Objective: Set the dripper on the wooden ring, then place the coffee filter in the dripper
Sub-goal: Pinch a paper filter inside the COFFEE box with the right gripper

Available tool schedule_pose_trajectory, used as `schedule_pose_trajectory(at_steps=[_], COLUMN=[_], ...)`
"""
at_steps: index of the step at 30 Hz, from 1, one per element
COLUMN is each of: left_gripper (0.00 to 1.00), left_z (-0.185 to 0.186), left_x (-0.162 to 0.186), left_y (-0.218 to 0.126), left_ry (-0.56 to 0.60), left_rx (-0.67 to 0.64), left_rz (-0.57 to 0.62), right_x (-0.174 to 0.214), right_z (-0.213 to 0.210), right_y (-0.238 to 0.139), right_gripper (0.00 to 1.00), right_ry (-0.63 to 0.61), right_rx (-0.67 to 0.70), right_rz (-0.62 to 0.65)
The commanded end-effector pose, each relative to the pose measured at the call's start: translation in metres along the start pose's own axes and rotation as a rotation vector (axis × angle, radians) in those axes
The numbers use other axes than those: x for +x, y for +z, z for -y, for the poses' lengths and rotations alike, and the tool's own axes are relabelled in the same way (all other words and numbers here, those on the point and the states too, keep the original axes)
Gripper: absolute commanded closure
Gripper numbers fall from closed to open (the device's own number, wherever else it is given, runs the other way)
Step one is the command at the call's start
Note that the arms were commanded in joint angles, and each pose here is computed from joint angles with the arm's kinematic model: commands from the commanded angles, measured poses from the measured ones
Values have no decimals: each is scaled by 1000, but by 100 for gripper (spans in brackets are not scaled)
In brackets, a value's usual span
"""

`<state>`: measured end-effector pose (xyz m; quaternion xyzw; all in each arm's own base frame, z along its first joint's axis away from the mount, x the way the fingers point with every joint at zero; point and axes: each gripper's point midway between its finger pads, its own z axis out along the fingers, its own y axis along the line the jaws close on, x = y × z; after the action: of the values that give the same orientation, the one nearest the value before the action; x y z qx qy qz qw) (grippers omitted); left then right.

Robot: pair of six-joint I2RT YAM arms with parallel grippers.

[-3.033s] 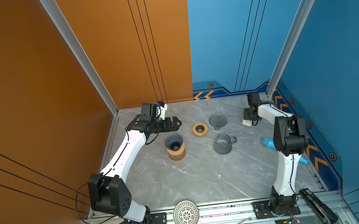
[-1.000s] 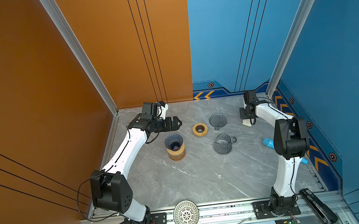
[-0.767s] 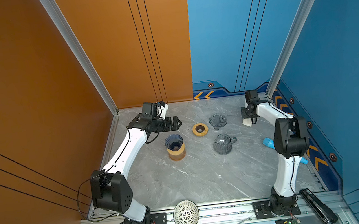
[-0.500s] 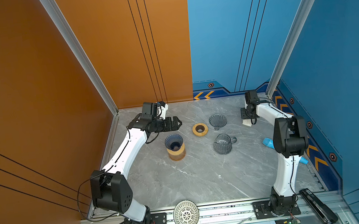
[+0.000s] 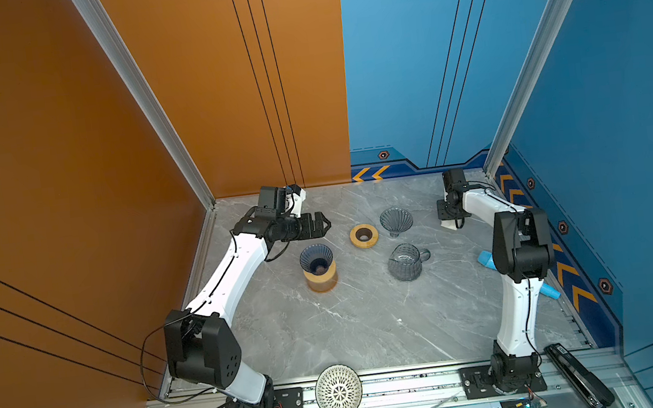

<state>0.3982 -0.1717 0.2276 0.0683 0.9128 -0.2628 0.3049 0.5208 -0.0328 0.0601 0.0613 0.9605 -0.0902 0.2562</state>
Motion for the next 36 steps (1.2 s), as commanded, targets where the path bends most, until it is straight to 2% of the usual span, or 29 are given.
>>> schedule_pose_trajectory(at_steps=[1, 14, 19, 27, 29, 36], left_gripper=[2, 2, 2, 2, 2, 2], left_z=[2, 2, 2, 4, 5, 5], left_x=[0, 5, 4, 2, 2, 3], left_y=[-6, -5, -8, -10, -10, -7], left_ry=[-2, -10, -8, -6, -2, -2], left_rx=[9, 7, 2, 3, 4, 5], left_rz=[-2, -21, -15, -7, -7, -14], right_x=[-3, -13, -17, -12, -16, -2], right_z=[8, 11, 10, 7, 7, 2], right_y=[6, 14, 11, -6, -21, -32], right_gripper=[81, 89, 100, 100, 100, 100], right_ry=[12, 39, 37, 45, 56, 70], right_rx=[47, 71, 69, 38, 23, 4], right_rz=[-1, 42, 64, 94, 118, 93])
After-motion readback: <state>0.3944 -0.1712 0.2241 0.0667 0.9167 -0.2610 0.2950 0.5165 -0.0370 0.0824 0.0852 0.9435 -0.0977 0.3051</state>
